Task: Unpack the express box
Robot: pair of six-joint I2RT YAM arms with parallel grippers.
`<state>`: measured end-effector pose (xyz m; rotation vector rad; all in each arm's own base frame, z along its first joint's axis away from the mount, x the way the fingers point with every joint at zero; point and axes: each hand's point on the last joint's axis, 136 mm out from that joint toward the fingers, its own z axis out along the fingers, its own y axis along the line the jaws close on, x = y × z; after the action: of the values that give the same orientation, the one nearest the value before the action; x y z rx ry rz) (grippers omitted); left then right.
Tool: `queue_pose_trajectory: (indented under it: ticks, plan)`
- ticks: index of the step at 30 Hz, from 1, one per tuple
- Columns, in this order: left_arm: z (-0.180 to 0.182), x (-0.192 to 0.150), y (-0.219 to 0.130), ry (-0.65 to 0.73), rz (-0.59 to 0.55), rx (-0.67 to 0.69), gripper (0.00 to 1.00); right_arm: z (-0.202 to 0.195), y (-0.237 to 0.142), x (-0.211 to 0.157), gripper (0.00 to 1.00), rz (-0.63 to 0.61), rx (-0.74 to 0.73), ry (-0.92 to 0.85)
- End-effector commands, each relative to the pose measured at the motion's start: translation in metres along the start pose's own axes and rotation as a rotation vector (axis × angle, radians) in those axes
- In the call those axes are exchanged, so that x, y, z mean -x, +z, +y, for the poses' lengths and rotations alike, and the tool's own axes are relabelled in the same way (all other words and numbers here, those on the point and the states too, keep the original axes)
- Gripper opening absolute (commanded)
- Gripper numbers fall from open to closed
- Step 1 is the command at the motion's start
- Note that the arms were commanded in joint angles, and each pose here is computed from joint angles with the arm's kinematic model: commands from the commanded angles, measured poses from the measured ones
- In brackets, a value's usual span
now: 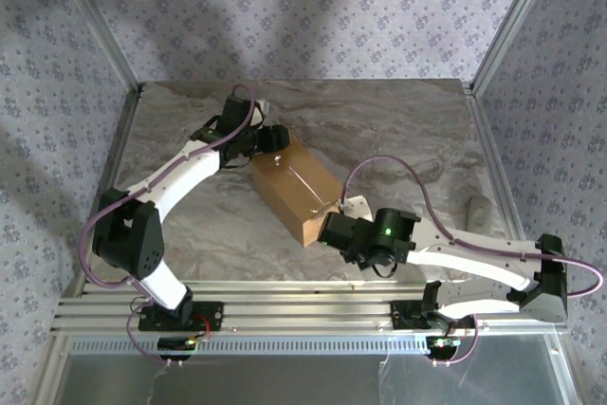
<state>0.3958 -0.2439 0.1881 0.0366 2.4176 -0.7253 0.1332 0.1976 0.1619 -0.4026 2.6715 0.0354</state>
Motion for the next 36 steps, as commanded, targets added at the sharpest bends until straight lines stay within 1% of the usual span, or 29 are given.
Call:
queue_pose_trajectory:
  ticks: [1,6,7,16,21,28,30,36]
  plan:
    - [-0.023,-0.043,0.002,-0.025,0.143,-0.073,0.60,0.021,-0.012,0.024,0.00,-0.071,0.070,-0.042]
    - [-0.026,-0.043,-0.001,-0.024,0.140,-0.074,0.60,0.014,-0.009,0.026,0.00,-0.059,-0.016,-0.086]
    - [-0.027,-0.043,-0.001,-0.022,0.140,-0.075,0.60,0.018,-0.015,0.033,0.00,-0.077,-0.009,-0.081]
    - [-0.026,-0.043,-0.004,-0.021,0.139,-0.057,0.60,0.022,-0.017,0.041,0.00,-0.100,-0.077,-0.122]
    - [-0.031,-0.042,-0.004,-0.019,0.133,-0.070,0.60,0.029,-0.013,0.042,0.00,-0.116,-0.065,-0.131]
    - [-0.035,-0.042,-0.003,-0.016,0.140,-0.075,0.60,0.040,-0.018,0.047,0.00,-0.206,-0.029,-0.172]
    - [-0.036,-0.043,-0.003,-0.016,0.141,-0.077,0.60,0.039,-0.020,0.048,0.00,-0.234,-0.033,-0.180]
    - [-0.042,-0.046,-0.003,-0.015,0.147,-0.088,0.60,0.030,-0.021,0.050,0.00,-0.257,-0.067,-0.148]
